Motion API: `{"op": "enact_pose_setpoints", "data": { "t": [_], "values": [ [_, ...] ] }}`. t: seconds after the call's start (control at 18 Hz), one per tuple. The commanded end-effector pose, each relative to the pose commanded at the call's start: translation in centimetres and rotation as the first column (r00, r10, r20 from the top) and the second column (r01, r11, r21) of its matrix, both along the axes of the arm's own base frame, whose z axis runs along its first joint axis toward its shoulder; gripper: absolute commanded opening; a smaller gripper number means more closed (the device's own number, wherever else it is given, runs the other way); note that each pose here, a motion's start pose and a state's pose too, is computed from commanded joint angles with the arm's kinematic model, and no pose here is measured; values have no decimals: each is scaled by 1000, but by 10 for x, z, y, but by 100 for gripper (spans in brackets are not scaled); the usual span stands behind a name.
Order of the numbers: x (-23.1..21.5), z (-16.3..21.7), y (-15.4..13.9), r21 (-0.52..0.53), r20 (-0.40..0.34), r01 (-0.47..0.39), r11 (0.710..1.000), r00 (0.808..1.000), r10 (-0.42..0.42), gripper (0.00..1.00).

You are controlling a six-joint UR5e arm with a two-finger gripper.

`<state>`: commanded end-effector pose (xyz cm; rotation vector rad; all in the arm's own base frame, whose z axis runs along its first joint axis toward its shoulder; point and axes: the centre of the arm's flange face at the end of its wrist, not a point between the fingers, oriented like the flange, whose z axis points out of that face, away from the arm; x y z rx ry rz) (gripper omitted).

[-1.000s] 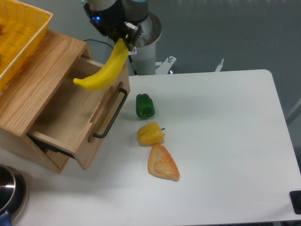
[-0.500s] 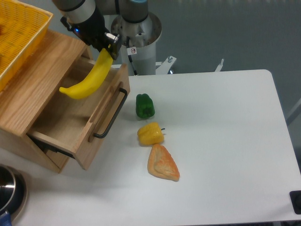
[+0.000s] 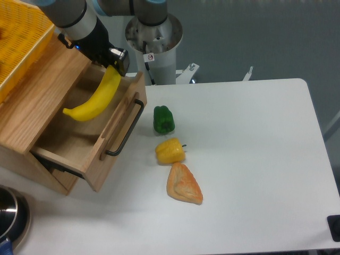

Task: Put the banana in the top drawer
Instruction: 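Lower the banana down into the open drawer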

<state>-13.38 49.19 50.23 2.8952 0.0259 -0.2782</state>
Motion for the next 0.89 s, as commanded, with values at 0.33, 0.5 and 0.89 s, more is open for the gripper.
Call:
{"op": "enact_pose_setpoints", "data": {
  "t": [0.33, 0.5, 0.89],
  "values": [
    [5, -10, 13, 4, -6, -6, 1000, 1000, 6, 20],
    [6, -13, 22, 21, -19, -5, 1000, 1000, 6, 21],
    [11, -24, 30, 1, -33, -10, 1000, 999, 10, 22]
  ]
}}
